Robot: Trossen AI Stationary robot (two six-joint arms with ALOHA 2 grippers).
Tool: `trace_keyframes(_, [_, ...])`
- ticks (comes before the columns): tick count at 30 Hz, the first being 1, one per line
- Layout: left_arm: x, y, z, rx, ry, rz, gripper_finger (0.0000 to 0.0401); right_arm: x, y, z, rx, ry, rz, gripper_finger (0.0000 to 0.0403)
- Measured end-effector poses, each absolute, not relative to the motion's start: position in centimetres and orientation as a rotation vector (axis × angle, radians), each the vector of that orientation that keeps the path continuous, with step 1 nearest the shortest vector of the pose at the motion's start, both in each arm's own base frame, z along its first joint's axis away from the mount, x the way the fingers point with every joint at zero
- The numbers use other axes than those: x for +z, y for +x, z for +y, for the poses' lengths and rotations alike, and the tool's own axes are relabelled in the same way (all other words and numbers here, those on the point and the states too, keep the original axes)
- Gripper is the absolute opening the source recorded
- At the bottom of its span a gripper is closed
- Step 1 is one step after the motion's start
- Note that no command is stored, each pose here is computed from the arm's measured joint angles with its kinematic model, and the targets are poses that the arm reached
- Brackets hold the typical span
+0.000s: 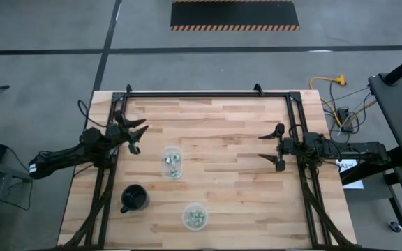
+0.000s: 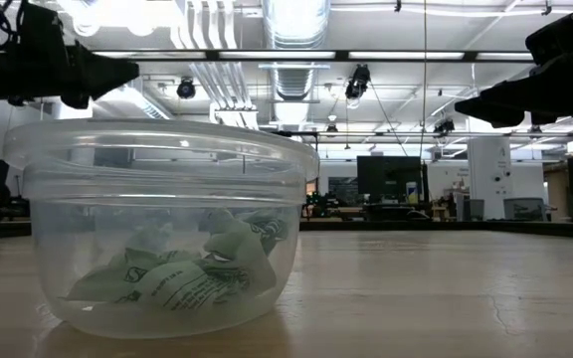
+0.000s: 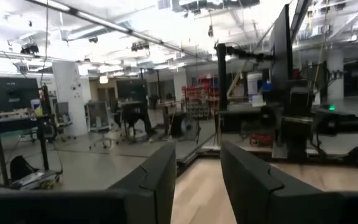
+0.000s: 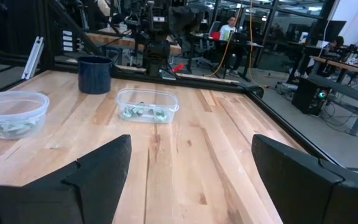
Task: Pick and place Stevia / Truvia into bins
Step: Return to Home Position
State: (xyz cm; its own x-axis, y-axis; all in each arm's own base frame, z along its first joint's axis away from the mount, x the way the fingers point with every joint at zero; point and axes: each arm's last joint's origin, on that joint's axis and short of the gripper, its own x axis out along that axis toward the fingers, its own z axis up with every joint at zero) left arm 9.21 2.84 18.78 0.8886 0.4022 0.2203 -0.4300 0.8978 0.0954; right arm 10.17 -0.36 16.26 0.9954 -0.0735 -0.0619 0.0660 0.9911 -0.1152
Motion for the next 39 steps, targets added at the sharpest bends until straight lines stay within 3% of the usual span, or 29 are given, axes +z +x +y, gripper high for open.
trace_keyframes(19, [16.1, 9.9, 3.0, 0.396, 0.190, 0.128, 0.0109, 16.3, 10.2, -0.4, -0.070, -0.113, 0.065, 0.0325])
trace_keyframes(30, [16.1, 10.3, 2.6, 0.218, 0.202, 0.160, 0.0109, 16.3, 10.2, -0.4, -0.070, -0.113, 0.065, 0.0325])
trace_keyframes(39, [15.7, 10.2, 2.6, 0.240, 0.195, 0.222, 0.0109, 16.3, 10.2, -0.4, -0.070, -0.113, 0.066, 0.0324])
